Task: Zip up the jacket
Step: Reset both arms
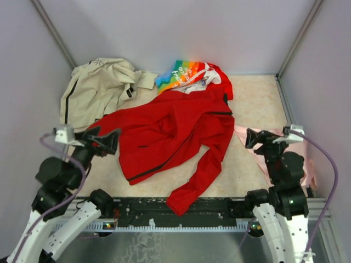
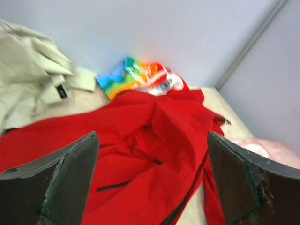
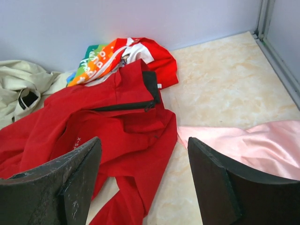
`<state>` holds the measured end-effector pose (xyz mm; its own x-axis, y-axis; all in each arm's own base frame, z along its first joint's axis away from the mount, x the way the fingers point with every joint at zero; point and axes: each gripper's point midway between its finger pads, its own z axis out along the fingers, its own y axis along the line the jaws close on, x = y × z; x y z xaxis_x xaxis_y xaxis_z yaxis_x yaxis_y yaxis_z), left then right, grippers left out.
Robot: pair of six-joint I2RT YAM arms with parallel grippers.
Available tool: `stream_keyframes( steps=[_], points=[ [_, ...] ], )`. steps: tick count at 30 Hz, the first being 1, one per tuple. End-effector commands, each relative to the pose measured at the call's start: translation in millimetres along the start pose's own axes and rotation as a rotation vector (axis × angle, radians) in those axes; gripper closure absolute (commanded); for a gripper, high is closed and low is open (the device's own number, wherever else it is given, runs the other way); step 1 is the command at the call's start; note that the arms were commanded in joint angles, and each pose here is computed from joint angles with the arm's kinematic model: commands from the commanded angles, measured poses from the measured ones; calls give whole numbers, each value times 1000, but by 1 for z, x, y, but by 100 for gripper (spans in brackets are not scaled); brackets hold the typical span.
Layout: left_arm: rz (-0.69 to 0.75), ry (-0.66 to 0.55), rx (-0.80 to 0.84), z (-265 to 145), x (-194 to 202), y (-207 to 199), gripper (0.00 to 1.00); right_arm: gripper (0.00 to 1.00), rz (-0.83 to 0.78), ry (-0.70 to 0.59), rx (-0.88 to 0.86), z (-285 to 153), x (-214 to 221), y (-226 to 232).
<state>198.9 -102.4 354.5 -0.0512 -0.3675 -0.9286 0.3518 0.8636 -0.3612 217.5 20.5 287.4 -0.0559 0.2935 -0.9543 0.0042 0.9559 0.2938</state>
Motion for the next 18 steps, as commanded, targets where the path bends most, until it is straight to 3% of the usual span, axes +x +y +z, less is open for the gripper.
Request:
stream_keyframes(
  steps=[1, 8, 18],
  points=[
    [81, -88, -122, -32, -9, 37, 0, 26, -47, -62, 10, -21, -3, -9],
    [76, -121, -149, -39, 3, 50, 0, 25, -36, -160, -41, -36, -11, -4],
    [117, -70, -131, -32, 22, 50, 0, 25, -53, -105, -53, -25, -4, -1]
  ],
)
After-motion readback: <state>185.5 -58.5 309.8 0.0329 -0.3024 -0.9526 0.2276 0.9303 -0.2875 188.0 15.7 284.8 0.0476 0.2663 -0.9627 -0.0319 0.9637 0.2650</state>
